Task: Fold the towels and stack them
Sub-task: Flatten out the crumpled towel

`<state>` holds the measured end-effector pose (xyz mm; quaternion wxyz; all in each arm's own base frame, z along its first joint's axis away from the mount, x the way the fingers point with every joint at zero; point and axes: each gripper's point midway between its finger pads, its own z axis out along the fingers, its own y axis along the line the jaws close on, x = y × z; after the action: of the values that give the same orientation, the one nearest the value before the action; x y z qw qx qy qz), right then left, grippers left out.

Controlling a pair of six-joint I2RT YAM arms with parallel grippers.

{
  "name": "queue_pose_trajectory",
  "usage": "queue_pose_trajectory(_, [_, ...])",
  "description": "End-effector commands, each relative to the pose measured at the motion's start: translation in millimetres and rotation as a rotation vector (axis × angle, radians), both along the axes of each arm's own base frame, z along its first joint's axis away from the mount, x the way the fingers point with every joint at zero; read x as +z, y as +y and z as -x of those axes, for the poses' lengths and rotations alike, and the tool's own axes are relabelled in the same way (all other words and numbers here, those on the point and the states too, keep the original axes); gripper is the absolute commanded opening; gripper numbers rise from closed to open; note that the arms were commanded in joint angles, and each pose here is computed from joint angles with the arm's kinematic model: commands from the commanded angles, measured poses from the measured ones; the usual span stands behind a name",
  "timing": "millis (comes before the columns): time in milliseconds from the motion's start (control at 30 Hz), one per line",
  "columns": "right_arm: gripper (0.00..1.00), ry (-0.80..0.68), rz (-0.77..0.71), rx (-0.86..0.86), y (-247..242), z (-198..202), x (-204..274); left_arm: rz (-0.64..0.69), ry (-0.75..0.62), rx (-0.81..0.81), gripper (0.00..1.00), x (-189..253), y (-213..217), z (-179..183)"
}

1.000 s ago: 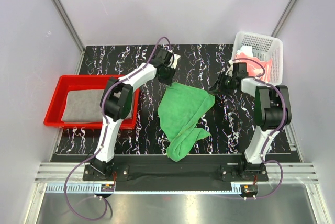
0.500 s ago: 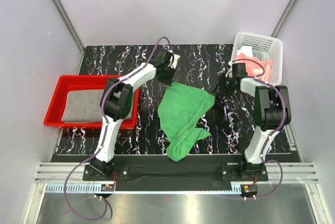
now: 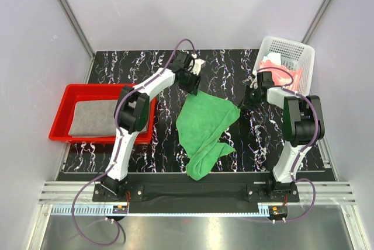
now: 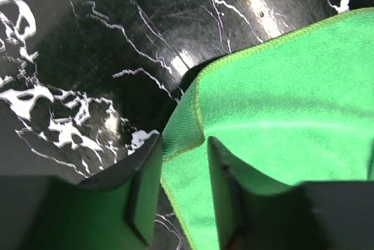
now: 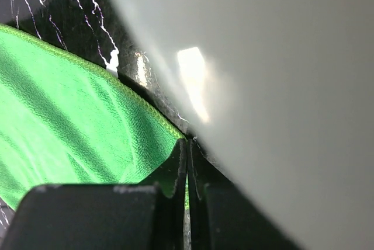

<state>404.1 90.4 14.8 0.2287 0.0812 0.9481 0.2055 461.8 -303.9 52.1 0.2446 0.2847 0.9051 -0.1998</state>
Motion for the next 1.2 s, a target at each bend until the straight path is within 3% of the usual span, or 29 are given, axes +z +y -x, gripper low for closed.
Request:
queue_pose_trajectory(0, [0.0,0.067,0.043,0.0,-1,21,-4,0.007,-0.066,-0.049,0.47,13,-4,-16])
queue_pose_trajectory(333, [0.0,0.058,0.05,-0.004,-2,20,-2,-0.184,-0.174,-0.089,0.52,-5,8,-26])
queue_pose_trajectory(867, [0.01,0.048,0.03,0.007,1,22,1,-0.216,-0.166,-0.028,0.52,-28,6,-48])
queue_pose_trajectory(933, [0.15,0.043,0.031,0.006,1,22,4,-0.203,-0.163,-0.035,0.52,-27,4,-47])
queue_pose_trajectory(1033, [0.24,0.043,0.043,-0.01,-2,22,10,-0.174,-0.159,-0.064,0.51,-22,-2,-44])
queue_pose_trajectory(1167, [0.3,0.073,0.051,-0.032,-4,29,7,-0.144,-0.166,-0.081,0.54,-17,-7,-44])
